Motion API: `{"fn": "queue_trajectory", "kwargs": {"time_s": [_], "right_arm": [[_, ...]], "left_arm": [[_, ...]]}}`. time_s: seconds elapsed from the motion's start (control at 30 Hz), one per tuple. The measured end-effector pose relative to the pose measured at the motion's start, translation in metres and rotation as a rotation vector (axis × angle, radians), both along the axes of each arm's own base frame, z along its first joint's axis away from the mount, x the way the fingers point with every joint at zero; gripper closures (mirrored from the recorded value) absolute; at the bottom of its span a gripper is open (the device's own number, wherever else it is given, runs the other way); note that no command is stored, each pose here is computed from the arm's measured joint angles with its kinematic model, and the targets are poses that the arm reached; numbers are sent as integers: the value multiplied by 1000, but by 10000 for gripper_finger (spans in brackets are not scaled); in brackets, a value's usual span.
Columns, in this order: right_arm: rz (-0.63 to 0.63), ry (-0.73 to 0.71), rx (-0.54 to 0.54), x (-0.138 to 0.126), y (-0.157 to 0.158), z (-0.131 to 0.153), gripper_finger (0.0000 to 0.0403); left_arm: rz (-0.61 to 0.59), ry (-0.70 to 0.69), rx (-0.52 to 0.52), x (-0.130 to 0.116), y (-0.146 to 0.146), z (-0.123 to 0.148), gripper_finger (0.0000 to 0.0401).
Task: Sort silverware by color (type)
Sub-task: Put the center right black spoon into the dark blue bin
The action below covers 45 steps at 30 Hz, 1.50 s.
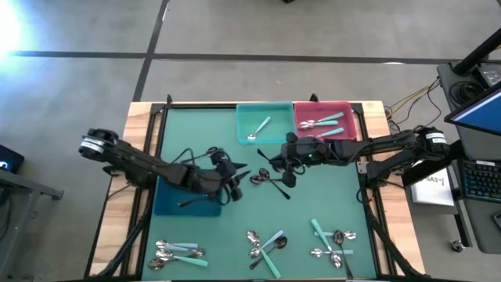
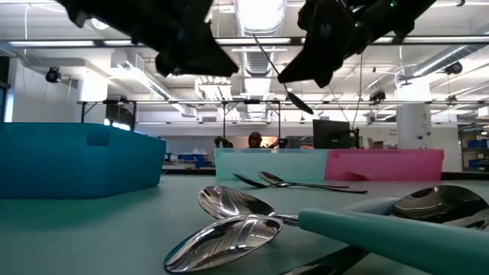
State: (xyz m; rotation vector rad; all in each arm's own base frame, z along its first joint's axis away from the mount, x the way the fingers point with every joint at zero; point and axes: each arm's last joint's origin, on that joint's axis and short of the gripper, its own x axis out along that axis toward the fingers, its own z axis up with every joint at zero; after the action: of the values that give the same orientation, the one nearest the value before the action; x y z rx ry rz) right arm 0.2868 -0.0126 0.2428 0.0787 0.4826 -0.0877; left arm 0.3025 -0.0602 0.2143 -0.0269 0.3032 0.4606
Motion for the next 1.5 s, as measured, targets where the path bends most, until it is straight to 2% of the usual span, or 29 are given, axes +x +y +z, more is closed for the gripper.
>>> {"fn": "queue_trajectory", "kwargs": {"time_s": [0.13, 0.23, 0.67, 0.77, 0.93, 1.2, 1.33, 1.5], "right_arm": [[26, -37, -33, 2, 2, 3, 394], [44, -56, -56, 3, 4, 4, 394], [143, -116, -151, 6, 20, 10, 394], [143, -114, -151, 6, 20, 10, 394], [144, -114, -159, 6, 20, 11, 394], [136, -122, -130, 7, 20, 14, 394], [127, -113, -119, 7, 20, 14, 376], [126, -74, -115, 5, 19, 11, 328]], "left_arm": [[-18, -96, 52, 13, -3, 7, 301], [-26, -114, 88, 20, -5, 14, 301], [0, -170, 98, 41, -10, 37, 301], [-1, -169, 97, 40, -10, 38, 319], [0, -149, 53, 39, -10, 36, 389], [-43, -149, 29, 38, -10, 39, 400], [-46, -109, 39, 34, -9, 39, 401], [-43, -109, 41, 30, -8, 43, 401]]}}
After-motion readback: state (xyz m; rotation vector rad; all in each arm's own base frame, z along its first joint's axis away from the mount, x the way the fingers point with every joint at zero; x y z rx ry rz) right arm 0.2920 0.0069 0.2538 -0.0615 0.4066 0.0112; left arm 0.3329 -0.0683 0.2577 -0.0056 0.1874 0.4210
